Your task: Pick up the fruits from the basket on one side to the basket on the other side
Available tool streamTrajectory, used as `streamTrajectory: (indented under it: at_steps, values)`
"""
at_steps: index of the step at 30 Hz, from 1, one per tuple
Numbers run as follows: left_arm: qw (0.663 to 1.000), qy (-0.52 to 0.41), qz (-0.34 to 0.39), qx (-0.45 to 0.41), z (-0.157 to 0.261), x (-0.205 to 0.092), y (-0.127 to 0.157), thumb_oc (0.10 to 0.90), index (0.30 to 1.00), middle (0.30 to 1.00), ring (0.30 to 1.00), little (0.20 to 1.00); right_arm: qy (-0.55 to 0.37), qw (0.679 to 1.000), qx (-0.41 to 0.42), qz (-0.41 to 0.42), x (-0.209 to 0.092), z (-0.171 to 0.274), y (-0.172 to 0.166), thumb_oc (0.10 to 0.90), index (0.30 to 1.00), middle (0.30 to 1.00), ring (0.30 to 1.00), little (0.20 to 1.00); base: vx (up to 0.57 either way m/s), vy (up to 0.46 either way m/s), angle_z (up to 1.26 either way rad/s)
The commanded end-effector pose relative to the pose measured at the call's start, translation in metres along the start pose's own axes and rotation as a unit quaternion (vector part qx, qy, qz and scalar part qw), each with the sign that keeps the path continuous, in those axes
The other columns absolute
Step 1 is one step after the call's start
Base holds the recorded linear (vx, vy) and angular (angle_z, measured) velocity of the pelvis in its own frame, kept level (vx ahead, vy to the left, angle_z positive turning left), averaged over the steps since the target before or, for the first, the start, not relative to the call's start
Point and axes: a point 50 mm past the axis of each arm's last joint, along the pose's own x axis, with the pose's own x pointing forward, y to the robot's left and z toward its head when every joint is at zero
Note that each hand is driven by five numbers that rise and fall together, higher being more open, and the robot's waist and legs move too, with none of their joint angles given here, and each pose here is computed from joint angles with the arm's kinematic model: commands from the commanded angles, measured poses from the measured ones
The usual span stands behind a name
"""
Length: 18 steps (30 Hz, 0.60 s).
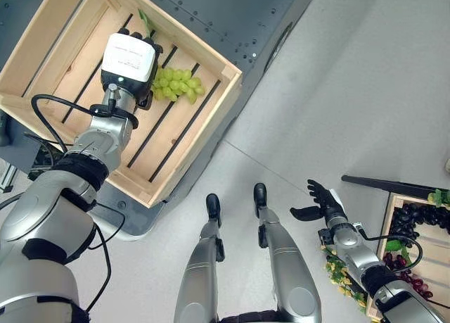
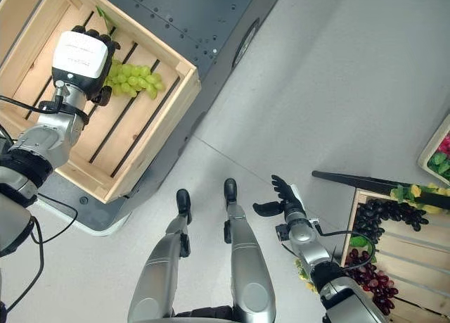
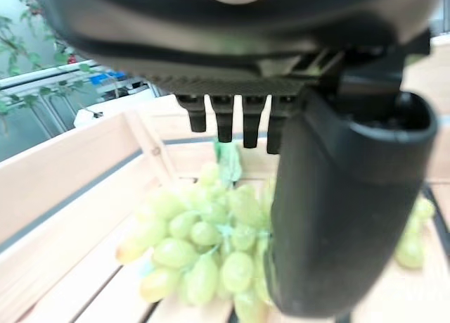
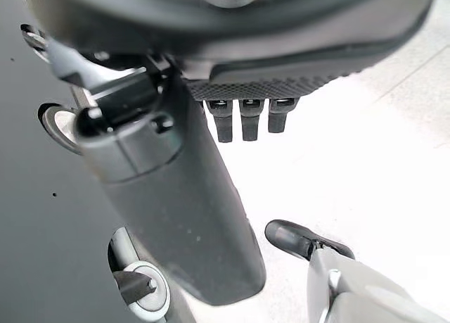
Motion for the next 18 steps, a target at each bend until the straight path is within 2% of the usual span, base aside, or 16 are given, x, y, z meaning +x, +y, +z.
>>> streamTrajectory:
  at_steps: [1,3,10,16,18]
  values:
    - [0.992,0.037,0.122,0.018,-0.028,0.028,0.066,0.800,0.900,0.900,0.900,0.900,-0.044,0.998,0.010,-0.039,0.000,0.017,-0.030,0.800,0.900,0.900,0.900,0.900,-0.03,0.011,-0.09]
    - [0.992,0.027,0.122,0.013,-0.027,0.029,0.068,0.800,0.900,0.900,0.900,0.900,-0.044,0.998,0.013,-0.039,0.000,0.017,-0.031,0.800,0.900,0.900,0.900,0.900,-0.01,0.005,-0.03]
    - [0.999,-0.015,0.047,0.020,-0.013,0.035,0.064,0.800,0.900,0.900,0.900,0.900,-0.054,0.998,0.013,-0.034,0.004,0.024,-0.029,0.800,0.900,0.900,0.900,0.900,0.00,0.000,0.00]
    - [0.999,-0.009,0.032,0.018,-0.012,0.038,0.063,0.800,0.900,0.900,0.900,0.900,-0.061,0.998,0.017,-0.031,0.003,0.027,-0.025,0.800,0.900,0.900,0.900,0.900,0.00,0.000,0.00]
    - [1.000,0.002,0.004,0.018,-0.013,0.038,0.059,0.800,0.900,0.900,0.900,0.900,-0.067,0.997,0.024,-0.032,0.003,0.029,-0.022,0.800,0.900,0.900,0.900,0.900,-0.01,-0.045,-0.01]
